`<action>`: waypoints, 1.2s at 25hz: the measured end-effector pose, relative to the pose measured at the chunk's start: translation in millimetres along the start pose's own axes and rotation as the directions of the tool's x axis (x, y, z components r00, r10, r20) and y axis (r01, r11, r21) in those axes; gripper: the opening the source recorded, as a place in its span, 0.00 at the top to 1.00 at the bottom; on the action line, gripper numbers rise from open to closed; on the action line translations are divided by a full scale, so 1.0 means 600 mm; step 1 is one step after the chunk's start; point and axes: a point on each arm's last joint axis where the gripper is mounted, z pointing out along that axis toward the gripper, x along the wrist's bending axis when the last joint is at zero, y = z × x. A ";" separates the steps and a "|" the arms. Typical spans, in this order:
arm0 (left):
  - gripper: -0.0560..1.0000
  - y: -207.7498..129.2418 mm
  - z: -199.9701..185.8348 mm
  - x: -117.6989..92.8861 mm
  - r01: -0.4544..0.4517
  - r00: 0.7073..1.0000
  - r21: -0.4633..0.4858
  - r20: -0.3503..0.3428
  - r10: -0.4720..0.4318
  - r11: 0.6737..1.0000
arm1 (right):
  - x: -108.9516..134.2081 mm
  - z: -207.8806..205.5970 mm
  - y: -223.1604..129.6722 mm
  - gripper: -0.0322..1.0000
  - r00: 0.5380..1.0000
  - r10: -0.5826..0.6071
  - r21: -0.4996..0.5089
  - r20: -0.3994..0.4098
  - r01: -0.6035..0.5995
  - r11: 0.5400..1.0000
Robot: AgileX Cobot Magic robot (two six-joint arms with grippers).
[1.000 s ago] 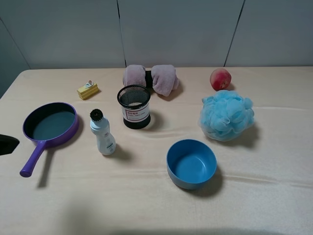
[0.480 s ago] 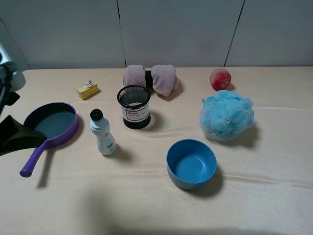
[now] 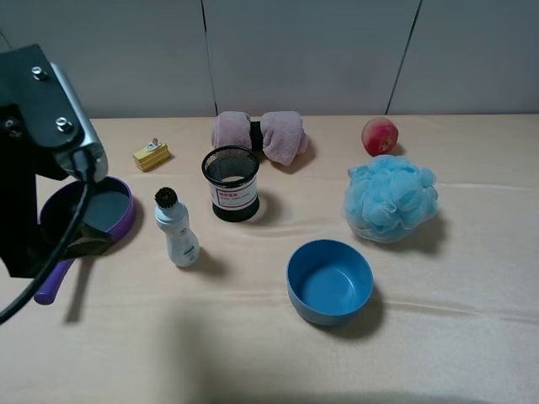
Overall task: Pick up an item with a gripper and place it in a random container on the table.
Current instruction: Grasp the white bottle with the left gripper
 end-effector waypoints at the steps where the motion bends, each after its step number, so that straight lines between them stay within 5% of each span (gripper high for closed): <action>1: 0.11 0.002 0.003 -0.001 -0.014 1.000 0.005 -0.003 0.014 1.000 | 0.000 0.000 0.000 0.30 1.000 0.000 0.000 0.000 0.000 1.000; 14: 0.11 0.018 0.008 0.002 -0.053 0.998 -0.065 -0.040 0.050 0.996 | 0.000 0.000 0.000 0.30 1.000 0.000 0.000 0.000 0.000 1.000; 30: 0.11 0.104 0.077 0.015 -0.020 0.999 0.037 0.033 0.019 0.999 | 0.000 0.000 0.000 0.30 1.000 0.000 0.000 -0.001 0.000 1.000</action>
